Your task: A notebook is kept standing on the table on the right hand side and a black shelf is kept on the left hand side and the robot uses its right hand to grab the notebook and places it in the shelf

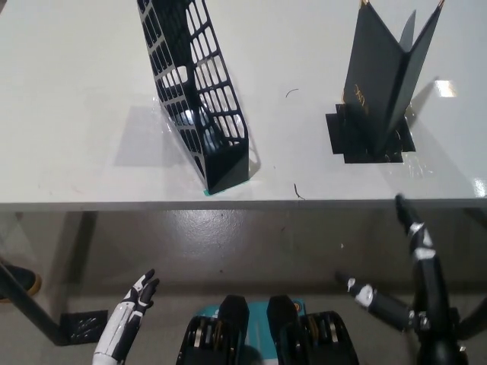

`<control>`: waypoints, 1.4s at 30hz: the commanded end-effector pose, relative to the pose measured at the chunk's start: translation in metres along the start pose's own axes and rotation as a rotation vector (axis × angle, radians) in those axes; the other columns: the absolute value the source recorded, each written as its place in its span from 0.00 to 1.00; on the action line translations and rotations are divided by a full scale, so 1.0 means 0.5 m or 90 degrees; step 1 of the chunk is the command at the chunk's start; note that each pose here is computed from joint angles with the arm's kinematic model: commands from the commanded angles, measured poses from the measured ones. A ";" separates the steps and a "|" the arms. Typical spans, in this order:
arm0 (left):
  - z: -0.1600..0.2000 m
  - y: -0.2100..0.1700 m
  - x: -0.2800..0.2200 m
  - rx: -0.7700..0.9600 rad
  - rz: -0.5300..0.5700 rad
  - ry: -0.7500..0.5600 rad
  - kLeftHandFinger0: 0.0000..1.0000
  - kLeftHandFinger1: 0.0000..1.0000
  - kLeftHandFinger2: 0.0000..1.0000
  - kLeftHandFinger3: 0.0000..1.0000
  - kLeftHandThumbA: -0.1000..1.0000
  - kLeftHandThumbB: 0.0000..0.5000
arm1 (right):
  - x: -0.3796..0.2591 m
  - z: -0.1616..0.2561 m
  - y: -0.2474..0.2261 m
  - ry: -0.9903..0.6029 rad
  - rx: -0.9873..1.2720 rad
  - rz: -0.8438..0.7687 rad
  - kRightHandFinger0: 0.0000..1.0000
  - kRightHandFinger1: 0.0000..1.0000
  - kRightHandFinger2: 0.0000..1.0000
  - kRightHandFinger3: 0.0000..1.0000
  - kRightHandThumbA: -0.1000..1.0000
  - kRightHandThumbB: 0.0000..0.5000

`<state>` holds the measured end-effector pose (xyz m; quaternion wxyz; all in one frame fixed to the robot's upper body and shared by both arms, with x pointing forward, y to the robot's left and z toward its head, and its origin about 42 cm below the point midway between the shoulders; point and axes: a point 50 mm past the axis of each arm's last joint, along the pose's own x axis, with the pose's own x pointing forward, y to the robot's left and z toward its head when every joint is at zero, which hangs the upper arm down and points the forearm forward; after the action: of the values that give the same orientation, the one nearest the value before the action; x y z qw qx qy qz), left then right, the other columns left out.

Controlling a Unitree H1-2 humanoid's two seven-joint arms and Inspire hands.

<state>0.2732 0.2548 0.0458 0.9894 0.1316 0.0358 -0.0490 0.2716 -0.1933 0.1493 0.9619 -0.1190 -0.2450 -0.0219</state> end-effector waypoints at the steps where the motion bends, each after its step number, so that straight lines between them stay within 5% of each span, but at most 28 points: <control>1: 0.014 0.010 0.005 0.014 0.001 -0.040 1.00 1.00 1.00 1.00 1.00 0.20 | 0.089 0.040 -0.024 -0.075 -0.039 -0.073 1.00 1.00 1.00 1.00 1.00 0.64; 10: 0.002 0.006 -0.016 0.000 0.002 -0.035 1.00 1.00 1.00 1.00 1.00 0.16 | 0.221 0.005 -0.044 -0.021 -0.078 -0.132 1.00 1.00 1.00 1.00 1.00 0.86; 31: -0.005 0.002 -0.020 0.000 0.004 -0.040 1.00 1.00 1.00 1.00 1.00 0.13 | 0.439 -0.104 -0.047 0.097 -0.017 -0.227 1.00 1.00 1.00 1.00 1.00 0.76; 39: -0.017 -0.005 -0.032 -0.003 -0.003 -0.035 1.00 1.00 1.00 1.00 1.00 0.14 | 0.538 -0.082 0.000 0.145 0.015 -0.216 1.00 1.00 1.00 1.00 1.00 0.78; 42: -0.019 -0.006 -0.036 -0.003 -0.005 -0.033 1.00 1.00 1.00 1.00 1.00 0.16 | 0.593 -0.076 0.018 0.167 0.153 -0.173 1.00 1.00 1.00 1.00 1.00 0.88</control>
<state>0.2573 0.2564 0.0338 0.9898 0.1283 0.0353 -0.0518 0.5203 -0.2008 0.2042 0.9778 -0.0733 -0.0969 -0.1706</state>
